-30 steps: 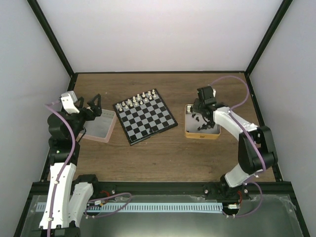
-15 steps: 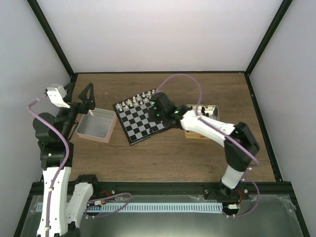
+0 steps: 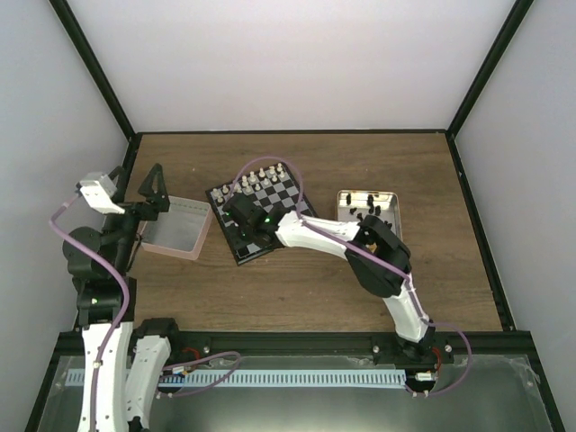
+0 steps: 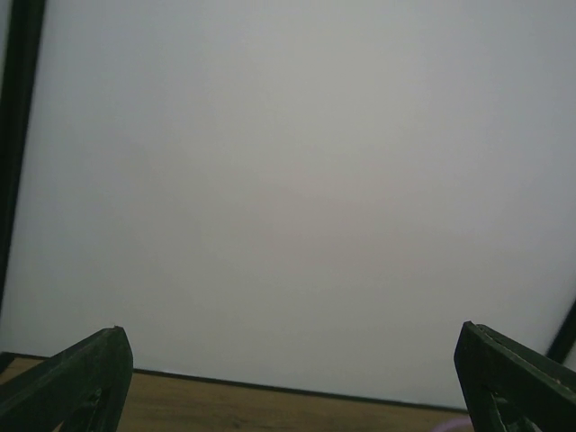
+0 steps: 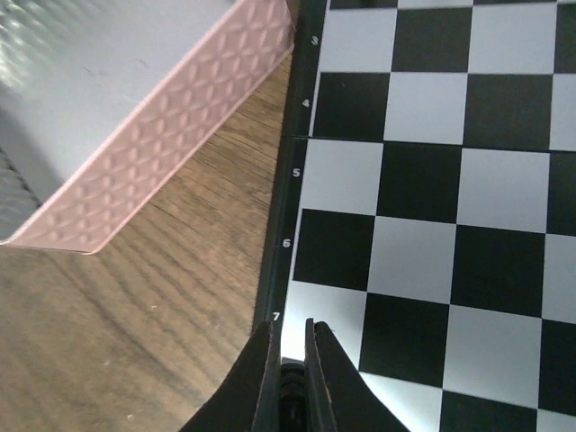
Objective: Set up the chess pieces on the board
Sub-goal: Place the chess piece on the chessboard.
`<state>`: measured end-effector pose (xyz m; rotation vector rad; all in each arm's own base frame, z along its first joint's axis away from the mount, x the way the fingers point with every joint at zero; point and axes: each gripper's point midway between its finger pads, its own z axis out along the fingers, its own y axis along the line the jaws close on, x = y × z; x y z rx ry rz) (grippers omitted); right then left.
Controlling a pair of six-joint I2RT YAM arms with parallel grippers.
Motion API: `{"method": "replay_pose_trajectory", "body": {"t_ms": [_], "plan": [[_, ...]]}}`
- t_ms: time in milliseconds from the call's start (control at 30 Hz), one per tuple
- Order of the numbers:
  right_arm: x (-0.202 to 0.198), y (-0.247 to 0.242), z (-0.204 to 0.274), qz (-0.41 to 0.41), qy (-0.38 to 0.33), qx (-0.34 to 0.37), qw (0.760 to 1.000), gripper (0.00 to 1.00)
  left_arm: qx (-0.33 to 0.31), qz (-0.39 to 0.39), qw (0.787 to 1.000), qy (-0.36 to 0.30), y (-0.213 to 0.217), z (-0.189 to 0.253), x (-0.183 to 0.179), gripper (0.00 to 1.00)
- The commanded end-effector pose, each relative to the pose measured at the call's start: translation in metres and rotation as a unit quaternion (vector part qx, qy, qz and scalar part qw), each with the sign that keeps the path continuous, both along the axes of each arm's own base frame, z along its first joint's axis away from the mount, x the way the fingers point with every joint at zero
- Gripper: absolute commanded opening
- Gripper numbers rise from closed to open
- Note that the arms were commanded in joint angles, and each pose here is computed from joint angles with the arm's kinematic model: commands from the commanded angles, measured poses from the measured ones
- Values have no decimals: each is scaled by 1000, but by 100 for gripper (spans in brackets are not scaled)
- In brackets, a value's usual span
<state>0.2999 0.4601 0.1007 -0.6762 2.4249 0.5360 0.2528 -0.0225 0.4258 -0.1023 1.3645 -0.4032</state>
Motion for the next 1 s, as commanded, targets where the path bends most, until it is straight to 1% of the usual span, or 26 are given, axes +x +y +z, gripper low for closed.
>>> {"method": "replay_pose_trajectory", "body": {"t_ms": [0, 200, 400, 700, 767, 800, 900, 967], "plan": [[5, 9, -6, 11, -1, -17, 1000, 2, -12, 62, 998, -10, 21, 2, -8, 100], [9, 16, -24, 12, 7, -32, 999, 2, -13, 80, 997, -4, 27, -2, -8, 100], [11, 11, -38, -1, 11, -51, 999, 3, -15, 98, 995, 1, 34, -4, -7, 100], [12, 14, -51, 4, 14, -58, 998, 7, -14, 96, 995, 2, 33, -6, -5, 100], [12, 14, -52, 4, 15, -58, 998, 10, -13, 95, 995, 3, 33, -7, -5, 100], [12, 14, -51, 3, 15, -58, 998, 14, -13, 94, 995, 3, 32, -7, -5, 100], [12, 17, -41, 3, 11, -47, 999, 29, -12, 93, 996, 3, 32, -7, -4, 100], [14, 19, -27, 2, 6, -35, 999, 33, -12, 91, 996, 4, 32, -8, -4, 100]]}}
